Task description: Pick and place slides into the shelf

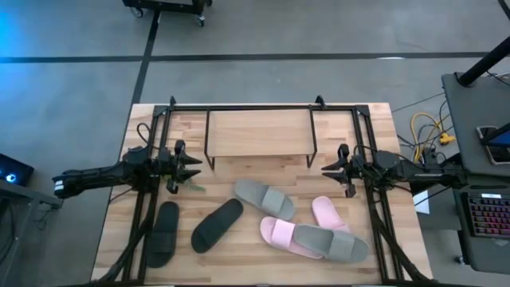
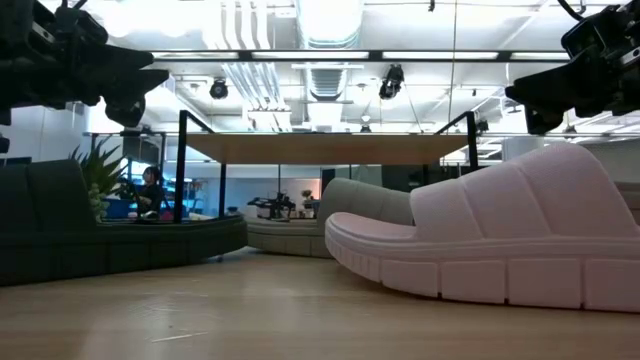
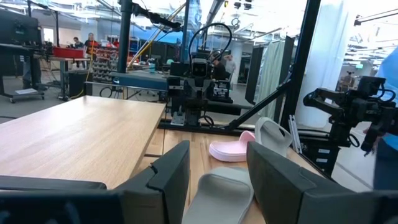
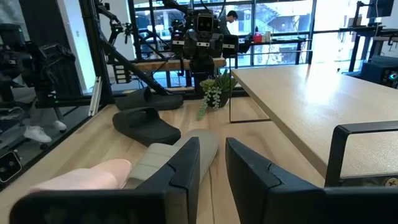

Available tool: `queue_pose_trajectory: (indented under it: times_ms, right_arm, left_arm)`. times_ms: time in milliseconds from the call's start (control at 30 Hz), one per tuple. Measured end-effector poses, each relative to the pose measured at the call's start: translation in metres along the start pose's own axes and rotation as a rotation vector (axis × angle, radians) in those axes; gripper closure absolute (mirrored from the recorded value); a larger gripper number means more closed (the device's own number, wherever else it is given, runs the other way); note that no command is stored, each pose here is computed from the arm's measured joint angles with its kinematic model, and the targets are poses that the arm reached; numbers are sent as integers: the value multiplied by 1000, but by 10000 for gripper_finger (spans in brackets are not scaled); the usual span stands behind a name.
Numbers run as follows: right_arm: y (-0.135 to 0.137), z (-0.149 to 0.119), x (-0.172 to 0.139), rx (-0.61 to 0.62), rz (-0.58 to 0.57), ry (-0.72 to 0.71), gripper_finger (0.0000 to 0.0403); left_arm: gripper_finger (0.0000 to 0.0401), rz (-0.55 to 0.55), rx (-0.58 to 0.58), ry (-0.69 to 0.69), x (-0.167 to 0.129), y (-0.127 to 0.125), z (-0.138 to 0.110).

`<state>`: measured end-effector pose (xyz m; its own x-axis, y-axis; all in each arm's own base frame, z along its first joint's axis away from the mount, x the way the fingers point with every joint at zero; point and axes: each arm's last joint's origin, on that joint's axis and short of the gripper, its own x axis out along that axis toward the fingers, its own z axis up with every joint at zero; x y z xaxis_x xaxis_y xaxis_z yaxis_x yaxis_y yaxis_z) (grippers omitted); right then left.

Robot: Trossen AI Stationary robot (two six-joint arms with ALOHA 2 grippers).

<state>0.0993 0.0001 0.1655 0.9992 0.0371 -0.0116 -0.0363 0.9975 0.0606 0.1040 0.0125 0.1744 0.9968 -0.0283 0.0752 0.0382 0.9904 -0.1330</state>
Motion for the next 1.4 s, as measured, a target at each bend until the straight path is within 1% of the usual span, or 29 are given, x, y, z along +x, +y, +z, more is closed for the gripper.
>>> queue_pose_trajectory:
  times_ms: [67,100,200,300,400,700,733,867,1033,1300,1367,1400]
  right_arm:
    - [0,0,0,0,0,0,335]
    - [0,0,0,-1,-18,-5,335]
    - [-5,2,0,-10,-163,-30,335]
    - [-7,3,-1,32,-247,-43,335]
    - [-7,3,-1,62,-259,-47,335]
    - [-7,3,-1,79,-258,-50,335]
    - [-7,3,-1,106,-257,-55,335]
    - [-7,3,-1,275,-252,-79,335]
    - [-7,4,-1,393,-245,-102,335]
    - [-7,14,-2,782,-177,-250,335]
    - [-6,17,-2,837,-155,-286,335]
    - [-6,18,-3,841,-149,-296,335]
  left_arm:
    - [256,0,0,0,0,0,0]
    - [256,0,0,0,0,0,0]
    - [256,0,0,0,0,0,0]
    - [256,0,0,0,0,0,0]
    - [256,0,0,1,0,0,0]
    - [256,0,0,1,0,0,0]
    - [256,0,0,0,0,0,0]
    - [256,0,0,0,0,0,0]
    - [256,0,0,0,0,0,0]
    - [256,0,0,0,0,0,0]
    - [256,0,0,0,0,0,0]
    - [256,0,0,0,0,0,0]
